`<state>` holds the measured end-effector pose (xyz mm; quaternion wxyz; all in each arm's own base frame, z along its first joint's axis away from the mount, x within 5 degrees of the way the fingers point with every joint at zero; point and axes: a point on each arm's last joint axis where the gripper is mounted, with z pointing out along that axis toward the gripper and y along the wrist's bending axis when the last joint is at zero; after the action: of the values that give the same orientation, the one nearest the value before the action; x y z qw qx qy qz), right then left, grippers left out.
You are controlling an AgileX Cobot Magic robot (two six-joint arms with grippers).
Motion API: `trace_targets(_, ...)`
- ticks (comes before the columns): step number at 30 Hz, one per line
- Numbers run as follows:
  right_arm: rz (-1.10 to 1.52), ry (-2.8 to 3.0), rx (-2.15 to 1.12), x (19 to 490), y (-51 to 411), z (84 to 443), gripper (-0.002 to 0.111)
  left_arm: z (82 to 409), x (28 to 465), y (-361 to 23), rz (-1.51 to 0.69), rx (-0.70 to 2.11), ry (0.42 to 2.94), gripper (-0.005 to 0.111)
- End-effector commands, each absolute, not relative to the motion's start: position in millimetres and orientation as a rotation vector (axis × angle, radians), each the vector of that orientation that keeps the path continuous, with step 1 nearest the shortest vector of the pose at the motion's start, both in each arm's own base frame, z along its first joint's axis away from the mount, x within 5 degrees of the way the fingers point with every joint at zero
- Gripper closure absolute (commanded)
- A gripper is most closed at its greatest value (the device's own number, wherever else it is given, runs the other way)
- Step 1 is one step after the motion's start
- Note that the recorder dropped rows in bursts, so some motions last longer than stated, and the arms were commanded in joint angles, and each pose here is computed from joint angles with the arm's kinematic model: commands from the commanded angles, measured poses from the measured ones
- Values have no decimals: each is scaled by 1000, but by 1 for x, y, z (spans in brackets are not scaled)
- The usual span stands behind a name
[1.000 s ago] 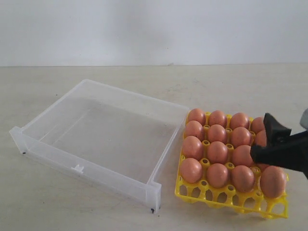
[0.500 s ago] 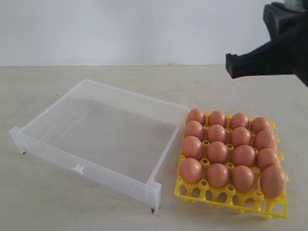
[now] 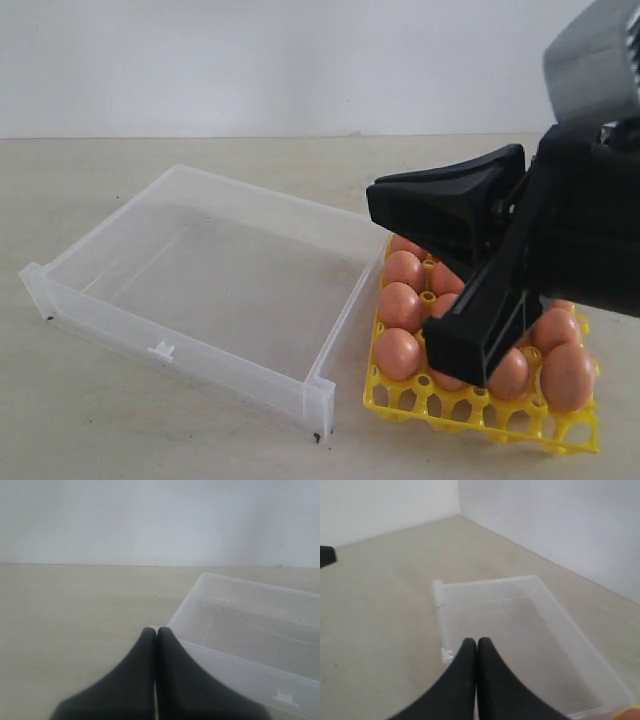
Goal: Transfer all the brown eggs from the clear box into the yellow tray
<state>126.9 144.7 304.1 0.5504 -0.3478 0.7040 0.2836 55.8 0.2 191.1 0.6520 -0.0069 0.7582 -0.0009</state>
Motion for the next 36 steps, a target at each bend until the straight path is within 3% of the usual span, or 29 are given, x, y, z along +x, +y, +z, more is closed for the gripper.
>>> trace_targets(1,743,1645,-816,120,142,308,109,192,56,0,-9,-16,1716,111)
trace_targets(5,737,1586,-890,116,143,310,109,192,56,0,-9,-16,1716,111)
trace_targets(9,543,1386,-1032,108,134,321,109,192,56,0,-9,-16,1716,111)
trace_targets(15,141,1062,-1071,79,90,353,109,192,56,0,-9,-16,1716,111)
trace_targets(20,48,976,-949,58,60,361,109,192,56,0,-9,-16,1716,111)
trace_targets(24,-2,1092,-782,54,39,336,109,192,56,0,-9,-16,1716,111)
trace_targets(31,99,1397,-430,56,26,258,109,192,56,0,-9,-16,1716,111)
trace_targets(36,126,1547,-234,61,19,231,109,192,56,0,-9,-16,1716,111)
